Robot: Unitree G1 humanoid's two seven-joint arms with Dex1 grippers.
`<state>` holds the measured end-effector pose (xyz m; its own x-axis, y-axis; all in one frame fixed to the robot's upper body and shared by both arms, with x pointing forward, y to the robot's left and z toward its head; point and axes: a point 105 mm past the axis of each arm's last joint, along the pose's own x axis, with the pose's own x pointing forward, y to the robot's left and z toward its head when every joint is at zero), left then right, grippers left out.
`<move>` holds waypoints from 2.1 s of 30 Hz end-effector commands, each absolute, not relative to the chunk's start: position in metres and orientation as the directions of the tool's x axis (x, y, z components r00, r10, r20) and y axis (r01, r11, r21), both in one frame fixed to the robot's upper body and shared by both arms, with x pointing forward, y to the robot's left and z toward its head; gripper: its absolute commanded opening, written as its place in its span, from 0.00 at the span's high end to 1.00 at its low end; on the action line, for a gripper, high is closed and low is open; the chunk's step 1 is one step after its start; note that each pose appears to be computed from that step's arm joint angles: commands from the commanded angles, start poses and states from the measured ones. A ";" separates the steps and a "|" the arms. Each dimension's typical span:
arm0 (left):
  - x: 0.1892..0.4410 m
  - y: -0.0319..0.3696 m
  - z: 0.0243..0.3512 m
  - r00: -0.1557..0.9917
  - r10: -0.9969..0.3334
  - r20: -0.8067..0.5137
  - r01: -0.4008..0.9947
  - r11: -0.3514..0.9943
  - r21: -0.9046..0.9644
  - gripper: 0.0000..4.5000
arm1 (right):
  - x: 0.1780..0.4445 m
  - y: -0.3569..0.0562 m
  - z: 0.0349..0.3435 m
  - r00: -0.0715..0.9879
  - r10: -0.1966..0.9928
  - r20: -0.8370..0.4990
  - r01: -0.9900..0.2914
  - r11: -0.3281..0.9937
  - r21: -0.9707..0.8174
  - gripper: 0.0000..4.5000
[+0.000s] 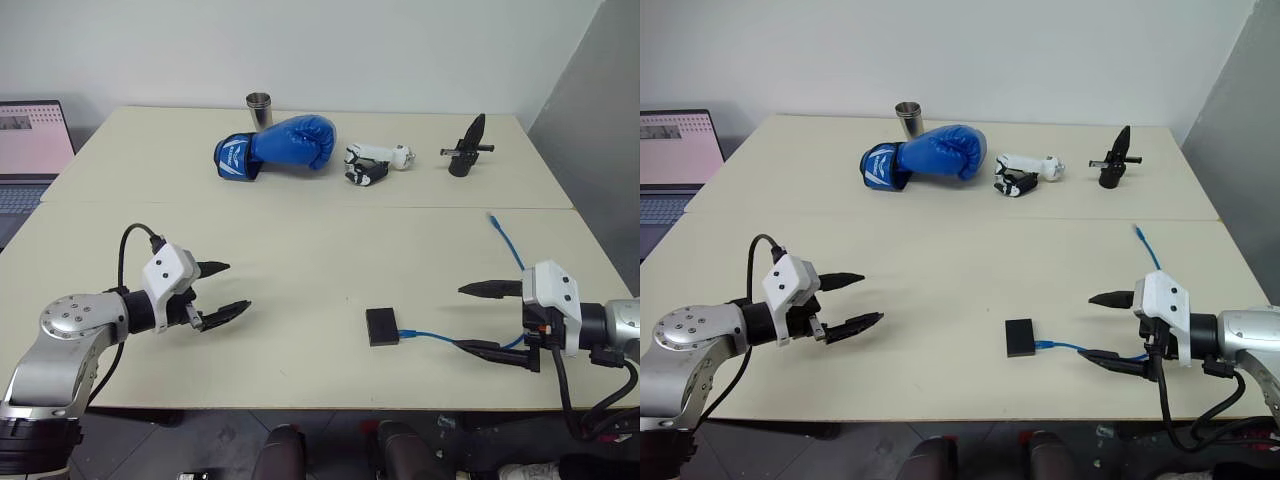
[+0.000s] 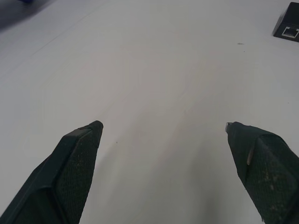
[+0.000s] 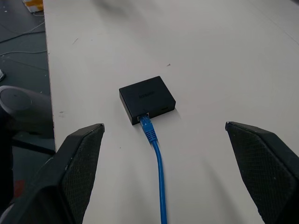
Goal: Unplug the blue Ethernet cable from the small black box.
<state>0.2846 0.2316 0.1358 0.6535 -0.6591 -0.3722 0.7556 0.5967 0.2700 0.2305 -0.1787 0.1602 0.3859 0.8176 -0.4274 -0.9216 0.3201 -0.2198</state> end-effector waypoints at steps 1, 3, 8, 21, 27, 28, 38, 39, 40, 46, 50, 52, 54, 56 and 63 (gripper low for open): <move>0.280 0.225 0.145 0.630 -0.696 -0.344 0.777 0.565 0.279 0.00 | 0.230 -0.180 0.173 0.400 0.819 -0.412 -0.912 0.308 -0.272 0.03; 0.280 0.224 0.145 0.634 -0.692 -0.346 0.773 0.571 0.276 0.00 | 0.231 -0.178 0.173 0.398 0.820 -0.411 -0.912 0.306 -0.274 0.03; 0.278 0.221 0.144 0.621 -0.699 -0.355 0.784 0.561 0.267 0.00 | 0.232 -0.177 0.173 0.394 0.819 -0.416 -0.913 0.299 -0.276 0.03; 0.253 0.201 0.146 0.450 -0.822 -0.348 0.893 0.425 0.150 0.00 | 0.236 -0.165 0.153 0.397 0.798 -0.454 -0.911 0.280 -0.303 0.03; 0.234 0.188 0.140 0.317 -0.858 -0.405 0.948 0.281 0.147 0.00 | 0.240 -0.156 0.131 0.403 0.772 -0.492 -0.911 0.285 -0.299 0.03; 0.232 0.186 0.138 0.298 -0.856 -0.421 0.954 0.255 0.158 0.00 | 0.241 -0.156 0.127 0.404 0.764 -0.503 -0.911 0.285 -0.299 0.03; 0.223 0.167 0.130 0.198 -0.871 -0.450 0.973 0.121 0.194 0.00 | 0.260 -0.143 0.096 0.458 0.715 -0.527 -0.884 0.305 -0.355 0.03; 0.223 0.167 0.129 0.197 -0.871 -0.450 0.974 0.120 0.194 0.00 | 0.261 -0.142 0.093 0.465 0.711 -0.528 -0.881 0.308 -0.361 0.03; 0.223 0.167 0.129 0.196 -0.870 -0.452 0.974 0.119 0.194 0.00 | 0.262 -0.141 0.091 0.470 0.705 -0.531 -0.878 0.308 -0.368 0.03; 0.223 0.166 0.127 0.191 -0.872 -0.452 0.974 0.112 0.195 0.00 | 0.265 -0.137 0.085 0.474 0.697 -0.538 -0.876 0.310 -0.370 0.03; 0.225 0.165 0.125 0.190 -0.873 -0.450 0.974 0.110 0.198 0.00 | 0.268 -0.136 0.084 0.480 0.688 -0.545 -0.872 0.304 -0.385 0.14; 0.225 0.164 0.125 0.189 -0.873 -0.448 0.974 0.109 0.199 0.00 | 0.270 -0.137 0.084 0.479 0.686 -0.548 -0.872 0.299 -0.388 0.27; 0.225 0.165 0.124 0.190 -0.873 -0.448 0.974 0.109 0.200 0.00 | 0.271 -0.137 0.085 0.477 0.685 -0.551 -0.873 0.293 -0.391 0.40; 0.226 0.165 0.124 0.192 -0.873 -0.449 0.973 0.110 0.202 0.00 | 0.271 -0.136 0.085 0.472 0.685 -0.554 -0.874 0.281 -0.397 0.50; 0.229 0.168 0.122 0.216 -0.872 -0.438 0.970 0.142 0.197 0.00 | 0.271 -0.132 0.087 0.452 0.692 -0.563 -0.868 0.197 -0.455 0.88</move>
<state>0.2274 0.1691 0.1176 0.2049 -0.8685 -0.4513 0.9751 0.1412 0.1710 0.2685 -0.1321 0.0803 0.4433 0.6949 -0.5662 -0.8829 0.2292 -0.4099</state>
